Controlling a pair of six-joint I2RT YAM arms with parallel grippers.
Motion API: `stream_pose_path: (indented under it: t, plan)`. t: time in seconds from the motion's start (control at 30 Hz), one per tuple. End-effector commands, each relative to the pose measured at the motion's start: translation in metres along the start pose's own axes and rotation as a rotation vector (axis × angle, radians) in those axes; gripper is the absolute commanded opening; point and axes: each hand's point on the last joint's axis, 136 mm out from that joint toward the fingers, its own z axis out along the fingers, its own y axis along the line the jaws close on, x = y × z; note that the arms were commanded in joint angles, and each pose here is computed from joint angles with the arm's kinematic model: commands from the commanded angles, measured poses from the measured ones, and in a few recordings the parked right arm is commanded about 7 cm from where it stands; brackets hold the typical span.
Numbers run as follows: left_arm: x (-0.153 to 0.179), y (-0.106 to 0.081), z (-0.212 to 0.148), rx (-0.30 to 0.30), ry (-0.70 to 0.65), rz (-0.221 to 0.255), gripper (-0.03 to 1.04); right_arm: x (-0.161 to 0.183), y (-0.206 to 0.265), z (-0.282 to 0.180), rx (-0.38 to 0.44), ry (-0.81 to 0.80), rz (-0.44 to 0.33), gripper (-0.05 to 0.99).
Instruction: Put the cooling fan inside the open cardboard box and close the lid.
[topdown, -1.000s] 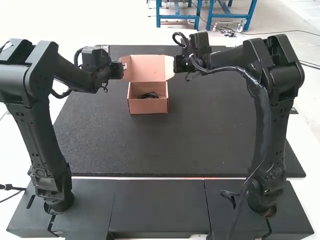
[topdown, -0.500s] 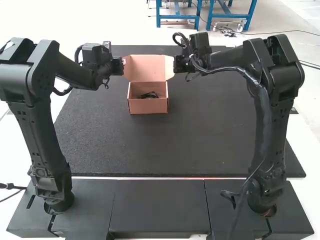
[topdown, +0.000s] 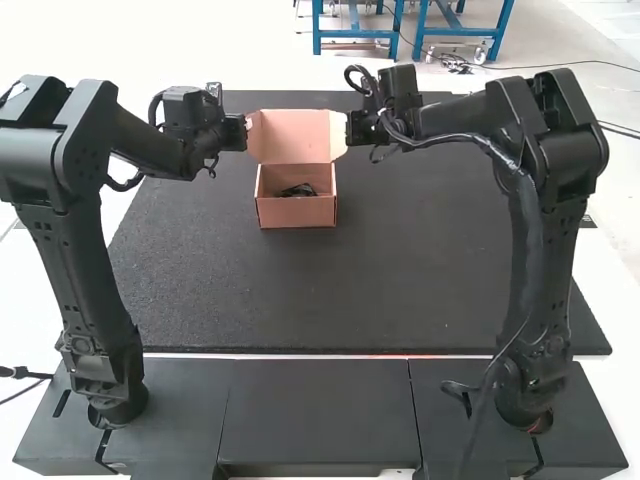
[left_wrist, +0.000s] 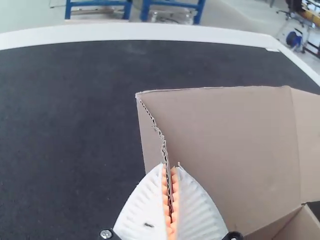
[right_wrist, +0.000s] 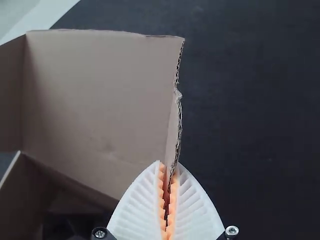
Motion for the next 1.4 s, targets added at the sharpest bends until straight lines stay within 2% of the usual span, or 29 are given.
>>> stream_pose_path:
  t: [0.0, 0.37, 0.6, 1.0, 1.37]
  plan:
    - [-0.015, -0.003, -0.001, 0.024, -0.023, 0.002, 0.04, 0.015, 0.031, 0.004, -0.07, 0.042, -0.004, 0.05]
    - [-0.013, -0.016, -0.015, 0.057, 0.022, -0.043, 0.04, 0.036, 0.062, 0.001, -0.118, 0.087, -0.015, 0.05]
    - [-0.007, -0.033, -0.033, 0.083, 0.05, -0.071, 0.04, 0.057, 0.07, -0.012, -0.133, 0.125, -0.021, 0.05]
    - [0.018, -0.054, -0.061, 0.114, 0.108, -0.109, 0.04, 0.081, 0.073, -0.031, -0.139, 0.159, -0.021, 0.05]
    - [0.045, -0.06, -0.085, 0.114, 0.151, -0.138, 0.04, 0.098, 0.072, -0.041, -0.139, 0.175, -0.018, 0.05]
